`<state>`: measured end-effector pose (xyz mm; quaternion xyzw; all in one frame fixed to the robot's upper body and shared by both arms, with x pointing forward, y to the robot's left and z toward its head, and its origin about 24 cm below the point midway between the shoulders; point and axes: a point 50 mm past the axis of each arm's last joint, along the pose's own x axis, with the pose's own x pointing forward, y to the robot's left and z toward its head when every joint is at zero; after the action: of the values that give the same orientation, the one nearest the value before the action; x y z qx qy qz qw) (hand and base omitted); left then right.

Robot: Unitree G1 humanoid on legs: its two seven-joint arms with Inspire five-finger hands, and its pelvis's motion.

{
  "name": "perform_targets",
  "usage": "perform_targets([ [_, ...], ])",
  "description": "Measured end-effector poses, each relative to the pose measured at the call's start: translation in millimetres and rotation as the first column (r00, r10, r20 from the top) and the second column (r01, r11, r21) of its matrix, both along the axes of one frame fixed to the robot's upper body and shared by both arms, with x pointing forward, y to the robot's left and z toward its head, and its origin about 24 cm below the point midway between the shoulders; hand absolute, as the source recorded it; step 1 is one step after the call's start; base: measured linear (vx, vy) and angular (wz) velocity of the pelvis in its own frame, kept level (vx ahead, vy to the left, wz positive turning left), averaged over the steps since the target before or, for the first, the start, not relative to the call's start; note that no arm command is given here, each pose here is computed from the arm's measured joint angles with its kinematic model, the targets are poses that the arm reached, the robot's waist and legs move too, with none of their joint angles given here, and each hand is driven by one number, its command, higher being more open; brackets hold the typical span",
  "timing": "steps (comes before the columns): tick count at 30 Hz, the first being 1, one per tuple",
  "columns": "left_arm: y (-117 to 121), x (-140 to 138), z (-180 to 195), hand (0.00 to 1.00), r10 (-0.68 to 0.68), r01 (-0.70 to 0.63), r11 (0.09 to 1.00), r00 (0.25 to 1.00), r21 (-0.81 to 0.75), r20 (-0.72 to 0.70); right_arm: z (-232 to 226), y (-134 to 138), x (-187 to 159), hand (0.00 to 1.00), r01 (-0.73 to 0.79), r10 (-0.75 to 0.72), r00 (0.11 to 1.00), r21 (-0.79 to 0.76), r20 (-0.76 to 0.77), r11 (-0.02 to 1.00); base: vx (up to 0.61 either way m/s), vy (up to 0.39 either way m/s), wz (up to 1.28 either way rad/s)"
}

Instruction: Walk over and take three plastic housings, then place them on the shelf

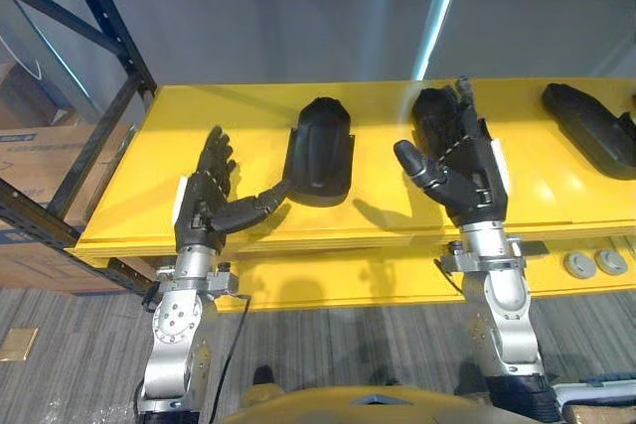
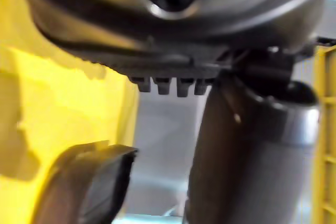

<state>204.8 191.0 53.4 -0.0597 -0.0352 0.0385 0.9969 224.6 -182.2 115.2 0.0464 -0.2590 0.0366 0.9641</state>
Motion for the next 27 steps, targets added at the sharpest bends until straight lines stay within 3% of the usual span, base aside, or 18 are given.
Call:
perform_targets([
  [3, -0.8, -0.9, -20.3, 1.00, 0.005, -0.006, 1.000, 0.993, -0.008, -0.122, 13.2, -5.8, -5.1, 1.00, 0.026, -0.026, 0.998, -0.007, 0.065, 1.000, 0.00, -0.002, -0.09],
  [12, -0.2, 2.6, -20.6, 1.00, 0.037, -0.033, 0.999, 0.992, 0.035, -0.120, 21.3, -16.2, -12.9, 1.00, 0.061, -0.055, 0.993, -0.048, 0.105, 0.997, 0.00, 0.000, -0.06],
  [27, -7.4, 9.0, -20.4, 1.00, -0.059, 0.056, 0.998, 0.993, -0.027, -0.102, 21.8, -16.1, -13.2, 1.00, 0.054, -0.048, 0.993, -0.054, 0.108, 0.997, 0.00, 0.003, -0.04],
])
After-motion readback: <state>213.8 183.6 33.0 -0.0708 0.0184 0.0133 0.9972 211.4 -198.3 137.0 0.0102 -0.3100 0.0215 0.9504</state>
